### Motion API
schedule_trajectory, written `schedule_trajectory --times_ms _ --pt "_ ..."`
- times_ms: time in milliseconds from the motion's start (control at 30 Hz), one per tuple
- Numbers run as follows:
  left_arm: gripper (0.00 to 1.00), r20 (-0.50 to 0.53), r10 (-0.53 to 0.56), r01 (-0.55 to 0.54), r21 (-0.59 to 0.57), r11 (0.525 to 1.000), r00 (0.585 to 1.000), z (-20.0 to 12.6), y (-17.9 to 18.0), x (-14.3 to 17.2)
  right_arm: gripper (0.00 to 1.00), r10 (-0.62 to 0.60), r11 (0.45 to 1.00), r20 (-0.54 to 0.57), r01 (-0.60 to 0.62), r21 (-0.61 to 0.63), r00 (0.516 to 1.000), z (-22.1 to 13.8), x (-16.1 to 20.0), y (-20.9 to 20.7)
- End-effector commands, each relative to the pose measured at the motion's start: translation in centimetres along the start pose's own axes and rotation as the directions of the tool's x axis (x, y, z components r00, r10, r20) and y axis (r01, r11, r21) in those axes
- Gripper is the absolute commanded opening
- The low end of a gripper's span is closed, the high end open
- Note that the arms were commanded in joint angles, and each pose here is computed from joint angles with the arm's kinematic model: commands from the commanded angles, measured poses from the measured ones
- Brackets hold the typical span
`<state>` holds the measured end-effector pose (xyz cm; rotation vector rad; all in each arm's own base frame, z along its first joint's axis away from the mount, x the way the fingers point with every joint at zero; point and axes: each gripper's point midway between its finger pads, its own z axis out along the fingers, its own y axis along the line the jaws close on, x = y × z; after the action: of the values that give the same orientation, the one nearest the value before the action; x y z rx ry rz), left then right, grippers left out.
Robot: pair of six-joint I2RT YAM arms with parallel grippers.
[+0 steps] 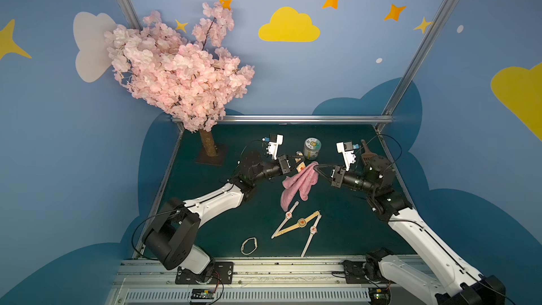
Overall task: Wipe the watch dial
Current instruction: Wipe the watch.
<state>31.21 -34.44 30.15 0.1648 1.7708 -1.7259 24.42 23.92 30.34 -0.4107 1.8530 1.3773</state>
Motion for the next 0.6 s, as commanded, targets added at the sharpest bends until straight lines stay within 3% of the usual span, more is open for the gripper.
schedule_trajectory --times_ms 0,400,567 --pt "0.03 0.019 0.020 -0.021 0.044 0.999 1.000 0.1 -1.1 -0.1 0.00 -0.036 0.999 0.082 0.034 0.025 0.996 0.8 -0.8 -0.3" --pt "0.03 0.011 0.027 -0.027 0.026 0.999 1.000 -0.2 -0.9 1.2 0.00 -0.028 0.999 0.103 0.026 0.022 0.994 3.4 0.3 -0.1" --pt "0.03 0.005 0.027 -0.027 0.028 0.999 1.000 -0.2 -1.0 1.5 0.00 0.006 0.980 0.132 -0.032 0.195 0.991 3.3 0.8 -2.9"
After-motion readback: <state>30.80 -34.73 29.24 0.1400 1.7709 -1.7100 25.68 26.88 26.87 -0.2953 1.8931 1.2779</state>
